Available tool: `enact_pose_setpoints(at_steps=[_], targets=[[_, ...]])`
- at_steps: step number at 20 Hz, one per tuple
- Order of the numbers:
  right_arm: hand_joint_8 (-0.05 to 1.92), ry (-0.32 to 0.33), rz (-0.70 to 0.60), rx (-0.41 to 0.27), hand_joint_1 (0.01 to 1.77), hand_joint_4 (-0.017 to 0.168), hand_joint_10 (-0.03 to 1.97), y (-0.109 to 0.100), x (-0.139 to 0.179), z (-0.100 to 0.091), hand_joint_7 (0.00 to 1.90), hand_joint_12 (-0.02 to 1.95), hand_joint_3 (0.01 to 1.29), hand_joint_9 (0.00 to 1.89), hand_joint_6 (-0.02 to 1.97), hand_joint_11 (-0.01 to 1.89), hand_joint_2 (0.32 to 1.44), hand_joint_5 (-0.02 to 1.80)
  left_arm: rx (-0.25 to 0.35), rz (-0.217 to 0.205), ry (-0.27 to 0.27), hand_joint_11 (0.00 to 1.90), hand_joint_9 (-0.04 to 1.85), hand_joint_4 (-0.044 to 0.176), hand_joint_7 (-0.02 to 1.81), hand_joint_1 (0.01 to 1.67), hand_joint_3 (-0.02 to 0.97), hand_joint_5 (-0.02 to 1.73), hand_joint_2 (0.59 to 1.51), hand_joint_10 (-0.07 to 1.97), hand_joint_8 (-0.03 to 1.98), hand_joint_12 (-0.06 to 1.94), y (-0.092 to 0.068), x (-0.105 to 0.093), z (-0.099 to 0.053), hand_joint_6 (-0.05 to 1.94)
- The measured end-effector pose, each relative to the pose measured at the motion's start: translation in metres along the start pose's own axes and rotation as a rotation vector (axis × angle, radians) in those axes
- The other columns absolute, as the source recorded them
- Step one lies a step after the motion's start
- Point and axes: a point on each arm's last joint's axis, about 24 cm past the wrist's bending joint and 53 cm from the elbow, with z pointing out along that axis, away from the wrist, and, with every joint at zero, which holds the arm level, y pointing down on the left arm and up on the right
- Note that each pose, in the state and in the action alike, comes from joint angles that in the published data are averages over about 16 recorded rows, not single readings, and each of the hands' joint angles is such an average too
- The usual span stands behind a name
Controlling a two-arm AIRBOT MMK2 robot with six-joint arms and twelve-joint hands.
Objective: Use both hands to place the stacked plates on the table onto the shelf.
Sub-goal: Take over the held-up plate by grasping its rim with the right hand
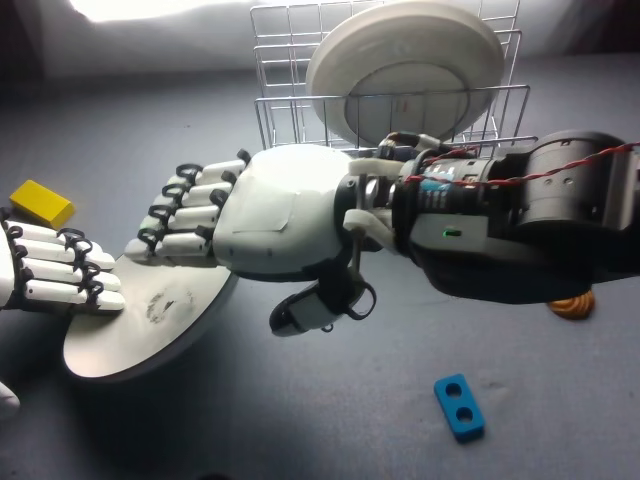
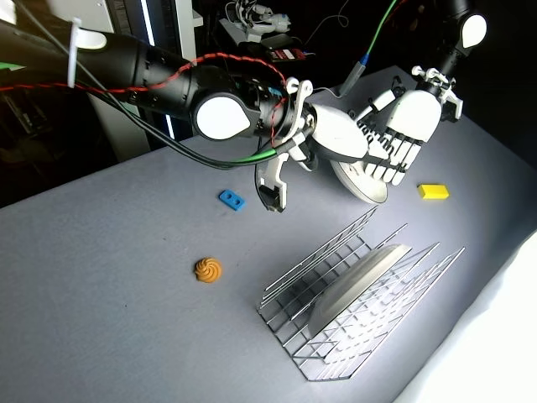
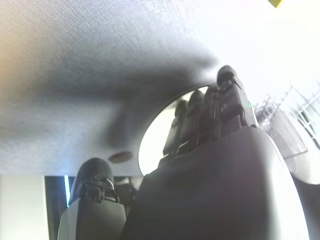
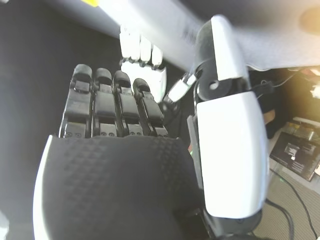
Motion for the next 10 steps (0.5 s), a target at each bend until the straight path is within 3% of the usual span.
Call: enact_pose_setpoints(at_steps=[10], targets=[[0.02, 0.023, -0.004, -0.017, 1.05, 0.004, 0.02, 0.003, 0.027, 0.032, 0.14, 0.59, 0.01, 0.18, 0.01, 0.01, 1.07, 0.11, 0.000, 0.000, 0.000, 0.02, -0.02, -0.004, 0.01, 0.01, 0.018, 0.01, 1.133, -0.04, -0.01, 0.01, 0.000, 0.000, 0.001, -0.01]])
